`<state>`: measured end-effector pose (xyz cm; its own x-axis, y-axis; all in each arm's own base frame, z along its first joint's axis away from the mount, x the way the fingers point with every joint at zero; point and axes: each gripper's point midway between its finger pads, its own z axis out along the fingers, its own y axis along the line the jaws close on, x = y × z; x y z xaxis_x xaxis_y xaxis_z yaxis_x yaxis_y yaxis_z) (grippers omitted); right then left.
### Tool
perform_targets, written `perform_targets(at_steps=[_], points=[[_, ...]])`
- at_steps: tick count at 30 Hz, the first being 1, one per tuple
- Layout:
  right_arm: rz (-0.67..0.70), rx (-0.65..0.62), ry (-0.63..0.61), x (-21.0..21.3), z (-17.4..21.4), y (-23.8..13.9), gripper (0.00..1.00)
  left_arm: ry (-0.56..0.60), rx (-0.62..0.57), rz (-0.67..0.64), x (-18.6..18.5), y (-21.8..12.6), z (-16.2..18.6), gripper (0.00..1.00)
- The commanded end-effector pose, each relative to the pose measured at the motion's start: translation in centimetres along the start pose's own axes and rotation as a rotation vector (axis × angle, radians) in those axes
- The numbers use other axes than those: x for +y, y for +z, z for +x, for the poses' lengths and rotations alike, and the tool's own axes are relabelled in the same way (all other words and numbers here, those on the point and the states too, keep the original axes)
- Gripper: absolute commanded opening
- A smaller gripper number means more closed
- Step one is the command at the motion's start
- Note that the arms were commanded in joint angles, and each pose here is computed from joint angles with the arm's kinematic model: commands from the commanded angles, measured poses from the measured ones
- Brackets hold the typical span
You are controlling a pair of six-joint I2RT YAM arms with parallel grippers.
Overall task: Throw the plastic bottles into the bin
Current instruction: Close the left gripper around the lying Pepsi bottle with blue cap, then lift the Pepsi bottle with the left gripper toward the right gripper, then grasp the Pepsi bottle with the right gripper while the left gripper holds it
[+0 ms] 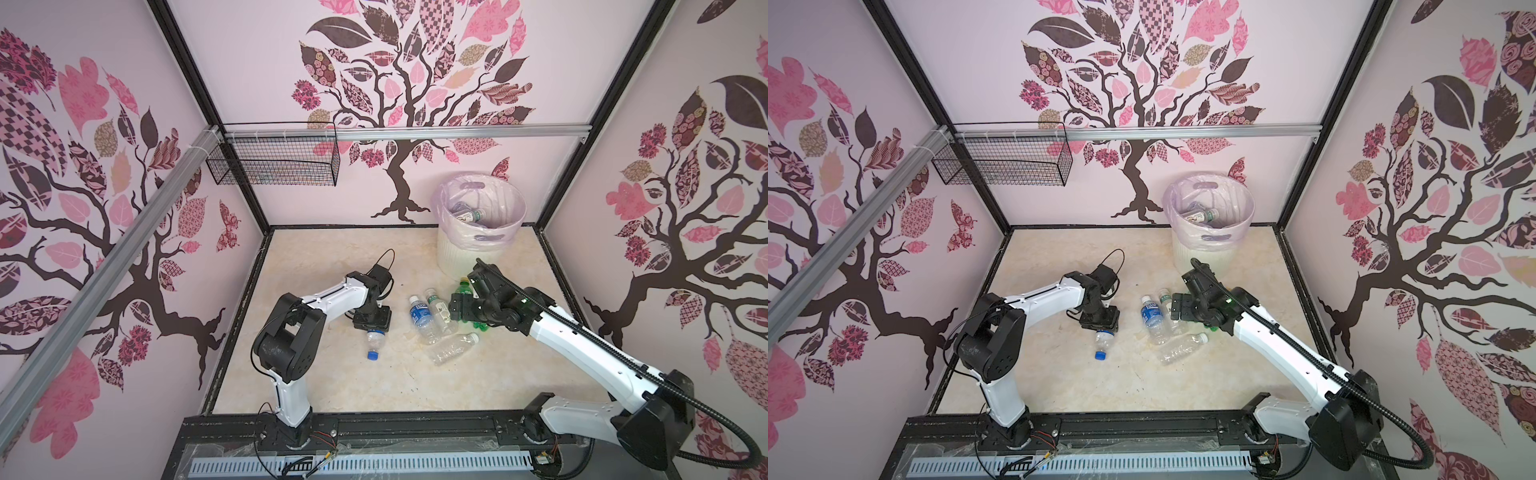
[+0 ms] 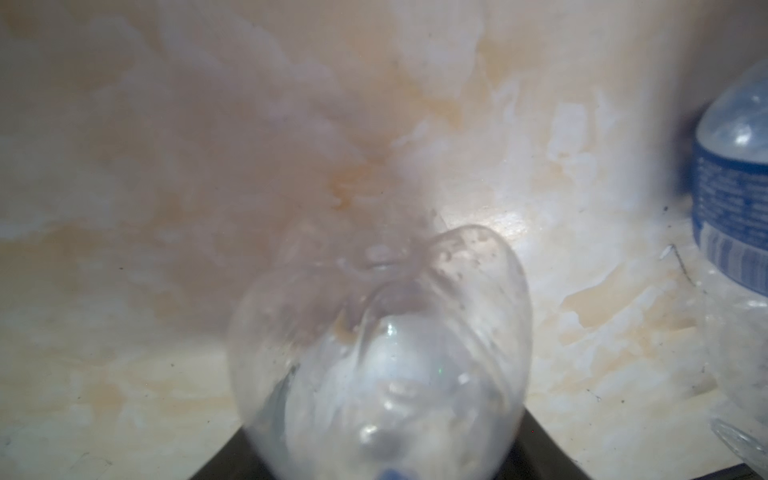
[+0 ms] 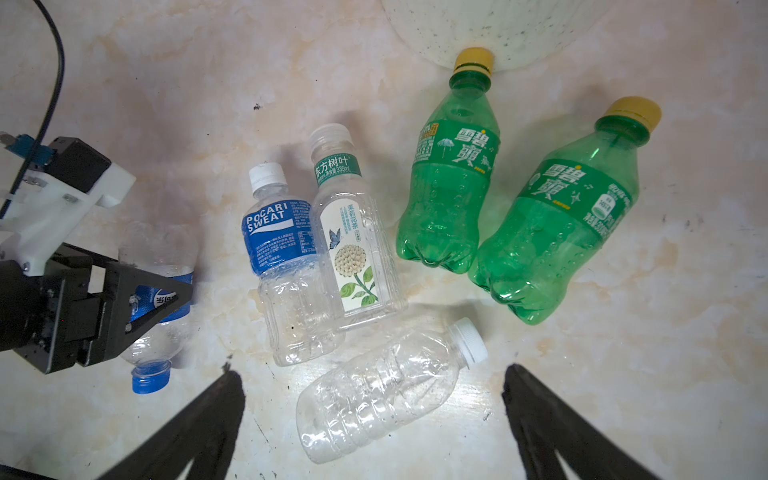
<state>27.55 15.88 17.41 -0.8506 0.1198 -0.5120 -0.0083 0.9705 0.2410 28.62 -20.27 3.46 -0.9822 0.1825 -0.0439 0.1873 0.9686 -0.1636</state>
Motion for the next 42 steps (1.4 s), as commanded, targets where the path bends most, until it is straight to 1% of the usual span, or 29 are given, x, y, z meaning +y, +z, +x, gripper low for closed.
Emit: perform_targets(at_steps=[1,5,8,10,11,13,17,22,24,28,30,31,34,37,42], points=[[-0.017,-0.016,-0.004,0.7,-1.2,-0.4,1.0,-0.035,0.006,0.026,-0.3,0.6,0.0,0.57],[-0.022,-0.016,-0.005,0.9,-1.3,-0.4,1.0,-0.125,-0.001,0.103,-0.6,0.2,-1.2,0.54],[-0.023,-0.008,0.006,1.0,-1.3,-0.3,0.99,-0.267,0.01,0.194,0.0,0.1,-2.2,0.53],[-0.043,0.006,0.009,1.5,-1.4,-0.3,1.0,-0.378,-0.002,0.279,0.3,-0.4,-3.2,0.53],[-0.053,0.003,0.011,1.8,-1.6,-0.4,1.0,-0.415,-0.015,0.312,0.4,-0.8,-3.8,0.53],[-0.083,-0.004,0.017,2.5,-2.0,-0.7,0.99,-0.478,-0.05,0.363,0.4,-2.1,-5.0,0.53],[-0.146,-0.019,0.005,4.1,-3.1,-1.2,0.99,-0.535,-0.117,0.441,-0.9,-5.4,-7.4,0.54],[-0.226,-0.03,-0.01,6.5,-4.7,-1.4,0.99,-0.622,-0.209,0.621,-3.2,-9.9,-10.6,0.54],[-0.248,-0.037,-0.01,7.2,-5.3,-1.4,1.0,-0.648,-0.233,0.682,-4.0,-11.6,-11.5,0.53],[-0.304,-0.05,-0.013,8.7,-6.4,-1.5,1.0,-0.672,-0.28,0.752,-5.0,-14.8,-12.9,0.53],[-0.341,-0.059,-0.013,9.7,-6.9,-1.8,1.0,-0.665,-0.3,0.794,-5.8,-16.4,-13.5,0.53],[-0.361,-0.065,-0.009,10.1,-7.3,-2.0,1.0,-0.659,-0.314,0.794,-6.0,-17.0,-13.7,0.53],[-0.422,-0.076,0.001,11.5,-8.1,-2.7,0.99,-0.638,-0.335,0.796,-6.8,-18.2,-14.0,0.53],[-0.454,-0.078,-0.028,12.9,-8.3,-3.0,0.96,-0.639,-0.335,0.819,-7.7,-18.9,-14.3,0.53],[-0.479,-0.057,-0.04,14.0,-8.3,-2.4,0.9,-0.62,-0.334,0.888,-9.8,-20.6,-14.6,0.53]])
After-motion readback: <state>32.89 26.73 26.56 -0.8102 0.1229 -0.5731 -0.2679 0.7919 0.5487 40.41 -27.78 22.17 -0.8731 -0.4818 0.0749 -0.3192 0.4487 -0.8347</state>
